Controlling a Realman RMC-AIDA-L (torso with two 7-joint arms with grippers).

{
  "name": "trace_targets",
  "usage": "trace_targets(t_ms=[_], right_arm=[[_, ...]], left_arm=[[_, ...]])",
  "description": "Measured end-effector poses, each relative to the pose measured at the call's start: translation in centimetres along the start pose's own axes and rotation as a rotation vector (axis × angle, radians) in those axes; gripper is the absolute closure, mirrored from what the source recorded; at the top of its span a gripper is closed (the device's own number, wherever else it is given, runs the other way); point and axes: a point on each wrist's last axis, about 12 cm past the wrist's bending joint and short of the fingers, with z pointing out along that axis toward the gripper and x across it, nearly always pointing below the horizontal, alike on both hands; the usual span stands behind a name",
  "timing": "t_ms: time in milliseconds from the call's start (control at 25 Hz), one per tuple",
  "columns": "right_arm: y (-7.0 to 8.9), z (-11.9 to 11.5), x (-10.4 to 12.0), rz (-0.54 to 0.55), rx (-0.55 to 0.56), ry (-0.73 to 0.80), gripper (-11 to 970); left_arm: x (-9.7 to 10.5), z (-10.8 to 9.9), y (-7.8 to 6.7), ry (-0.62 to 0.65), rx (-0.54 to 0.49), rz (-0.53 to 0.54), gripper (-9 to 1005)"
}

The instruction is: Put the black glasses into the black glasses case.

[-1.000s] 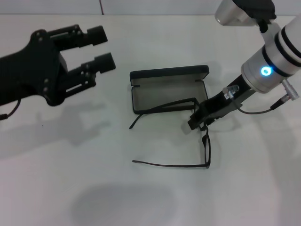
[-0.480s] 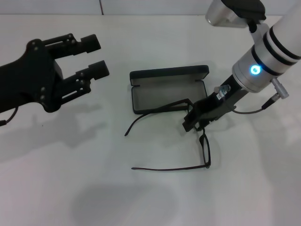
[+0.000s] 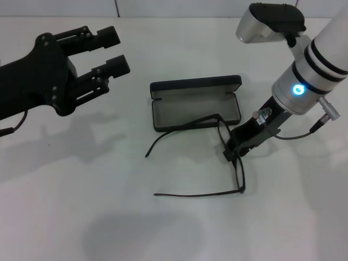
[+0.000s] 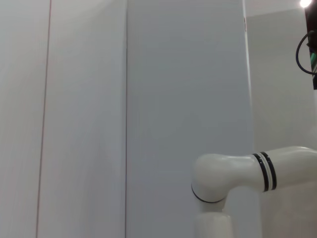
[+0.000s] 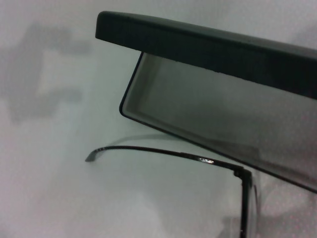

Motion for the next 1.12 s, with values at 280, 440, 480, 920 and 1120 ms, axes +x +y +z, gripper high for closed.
trace_targets(t_ms=[280, 440, 480, 920, 1120], right_arm=[[-0.1, 0.1, 0.2, -0.03, 0.015, -0.012, 637], [0.2, -0.1, 0.2, -0.066, 0.02, -0.043, 745], [0.3, -0.2, 0.3, -0.072, 0.021, -0.048, 770], [0.1, -0.2, 1.5, -0.225, 0.056, -0.099, 857], [-0.5, -1.4, 3.8, -0.355, 0.031, -0.271, 857]], left_arm=[[-0.2, -0.3, 0.4, -0.008, -0.022, 0.023, 520], [0.0, -0.3, 0.4, -0.012, -0.027, 0.017, 521], [0.0, -0.3, 0.4, -0.013, -0.028, 0.016, 521], [0.1, -0.2, 0.2, -0.024, -0.032, 0.0, 522], [0.1, -0.7, 0.2, -0.055, -0.06, -0.046, 523]])
